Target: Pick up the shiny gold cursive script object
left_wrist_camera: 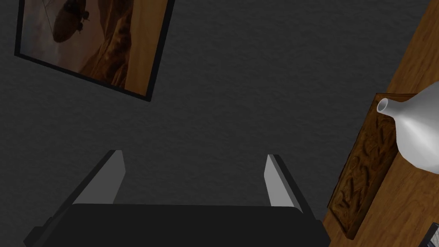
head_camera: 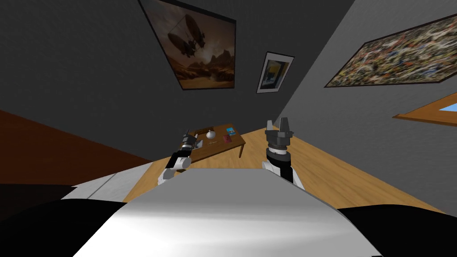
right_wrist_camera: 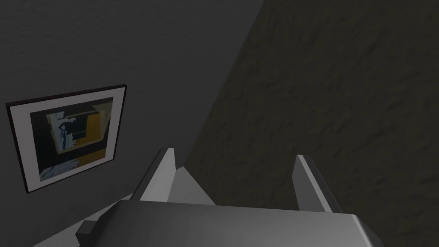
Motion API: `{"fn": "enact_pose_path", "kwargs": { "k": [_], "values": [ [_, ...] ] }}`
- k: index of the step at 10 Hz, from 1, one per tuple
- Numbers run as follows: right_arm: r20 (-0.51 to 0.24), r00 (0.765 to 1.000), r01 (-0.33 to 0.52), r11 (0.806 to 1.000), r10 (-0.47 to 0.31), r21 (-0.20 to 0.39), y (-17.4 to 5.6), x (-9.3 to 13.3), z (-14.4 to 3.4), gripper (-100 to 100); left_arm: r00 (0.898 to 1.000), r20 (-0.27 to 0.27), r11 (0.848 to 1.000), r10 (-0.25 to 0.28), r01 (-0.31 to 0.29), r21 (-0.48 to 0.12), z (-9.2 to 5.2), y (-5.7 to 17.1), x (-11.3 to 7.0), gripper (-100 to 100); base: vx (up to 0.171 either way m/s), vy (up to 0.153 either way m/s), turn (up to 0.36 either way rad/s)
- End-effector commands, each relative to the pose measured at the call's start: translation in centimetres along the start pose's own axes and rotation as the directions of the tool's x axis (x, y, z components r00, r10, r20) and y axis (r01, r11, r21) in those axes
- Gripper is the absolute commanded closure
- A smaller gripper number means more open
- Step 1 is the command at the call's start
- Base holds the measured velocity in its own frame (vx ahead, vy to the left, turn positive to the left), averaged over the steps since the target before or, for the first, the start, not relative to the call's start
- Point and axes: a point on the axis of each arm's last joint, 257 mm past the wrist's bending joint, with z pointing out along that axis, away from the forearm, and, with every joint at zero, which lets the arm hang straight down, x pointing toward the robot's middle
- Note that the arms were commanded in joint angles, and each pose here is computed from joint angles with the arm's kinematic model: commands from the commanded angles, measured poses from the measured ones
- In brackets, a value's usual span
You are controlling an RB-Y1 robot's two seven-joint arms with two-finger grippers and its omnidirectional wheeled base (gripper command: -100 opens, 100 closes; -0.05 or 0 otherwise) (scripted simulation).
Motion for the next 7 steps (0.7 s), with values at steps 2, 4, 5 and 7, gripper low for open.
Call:
{"fn": "enact_pose_path", "kwargs": {
  "k": [2, 4, 5, 7],
  "values": [
    [0.000, 1.000, 0.000, 1.000, 0.000, 0.000, 0.0, 0.0, 0.0, 0, 1.000, 0.031, 0.995, -0.005, 0.008, -0.099, 0.1, 2.8, -2.7, -100, -0.004, 0.002, -0.197],
    [0.000, 1.000, 0.000, 1.000, 0.000, 0.000, 0.0, 0.0, 0.0, 0, 0.998, 0.061, 0.985, -0.018, 0.028, -0.169, 0.0, 4.8, -4.7, -100, -0.005, 0.006, -0.211],
    [0.000, 1.000, 0.000, 1.000, 0.000, 0.000, 0.0, 0.0, 0.0, 0, 0.996, 0.084, 0.980, -0.042, 0.057, -0.191, -0.3, 5.9, -5.5, -100, -0.003, 0.010, -0.138],
    [0.000, 1.000, 0.000, 1.000, 0.000, 0.000, 0.0, 0.0, 0.0, 0, 0.994, 0.101, 0.966, -0.038, 0.063, -0.250, -0.4, 7.3, -7.0, -100, -0.001, 0.002, -0.102]
  ]
}}
